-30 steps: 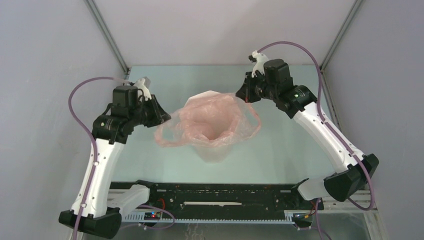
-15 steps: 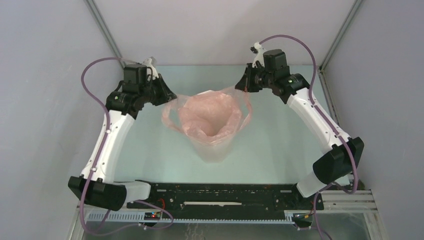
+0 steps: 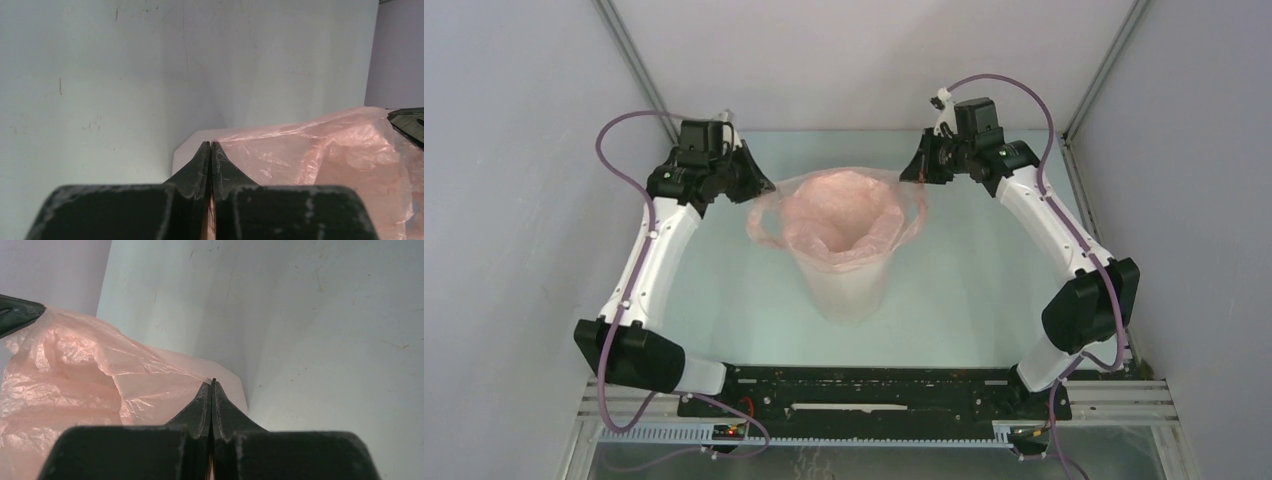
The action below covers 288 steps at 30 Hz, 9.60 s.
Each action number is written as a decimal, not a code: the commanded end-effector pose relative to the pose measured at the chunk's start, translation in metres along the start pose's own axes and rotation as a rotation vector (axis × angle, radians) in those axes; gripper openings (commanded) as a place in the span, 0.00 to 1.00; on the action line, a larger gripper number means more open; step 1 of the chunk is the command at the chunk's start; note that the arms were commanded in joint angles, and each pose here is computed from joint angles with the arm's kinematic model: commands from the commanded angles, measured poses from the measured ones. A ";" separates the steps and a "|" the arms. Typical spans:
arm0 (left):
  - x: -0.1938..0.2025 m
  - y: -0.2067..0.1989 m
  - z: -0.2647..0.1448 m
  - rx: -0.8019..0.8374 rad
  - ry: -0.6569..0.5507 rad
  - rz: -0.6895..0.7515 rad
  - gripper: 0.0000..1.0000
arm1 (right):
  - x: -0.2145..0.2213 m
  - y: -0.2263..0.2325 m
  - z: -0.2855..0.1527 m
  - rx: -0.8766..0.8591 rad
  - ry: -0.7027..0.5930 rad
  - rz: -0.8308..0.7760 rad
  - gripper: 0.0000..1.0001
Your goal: Put the trash bags into the trash bin
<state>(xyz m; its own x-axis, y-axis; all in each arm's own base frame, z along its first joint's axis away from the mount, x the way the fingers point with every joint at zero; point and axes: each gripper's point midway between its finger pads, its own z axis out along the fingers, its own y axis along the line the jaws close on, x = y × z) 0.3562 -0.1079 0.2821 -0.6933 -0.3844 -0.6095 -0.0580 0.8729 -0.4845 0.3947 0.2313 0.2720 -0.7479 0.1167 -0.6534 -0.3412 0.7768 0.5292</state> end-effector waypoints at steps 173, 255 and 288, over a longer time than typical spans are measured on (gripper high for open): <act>0.249 -0.009 0.030 0.195 0.414 -0.179 0.12 | 0.110 0.061 0.033 0.198 0.018 -0.276 0.77; 0.248 -0.002 0.049 0.135 0.436 -0.087 0.23 | 0.126 0.068 0.036 0.331 0.201 -0.325 0.94; 0.217 0.030 -0.039 0.202 0.158 -0.287 0.91 | 0.044 0.119 -0.190 0.079 -0.165 -0.212 0.87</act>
<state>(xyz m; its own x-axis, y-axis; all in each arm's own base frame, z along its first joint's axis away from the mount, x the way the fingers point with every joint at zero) 0.1593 -0.1475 0.1880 -0.7426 -0.4513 -0.4948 0.0238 0.7206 -0.6930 0.2341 0.2444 0.4237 -0.5211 0.0276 -0.8530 -0.4803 0.8167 0.3199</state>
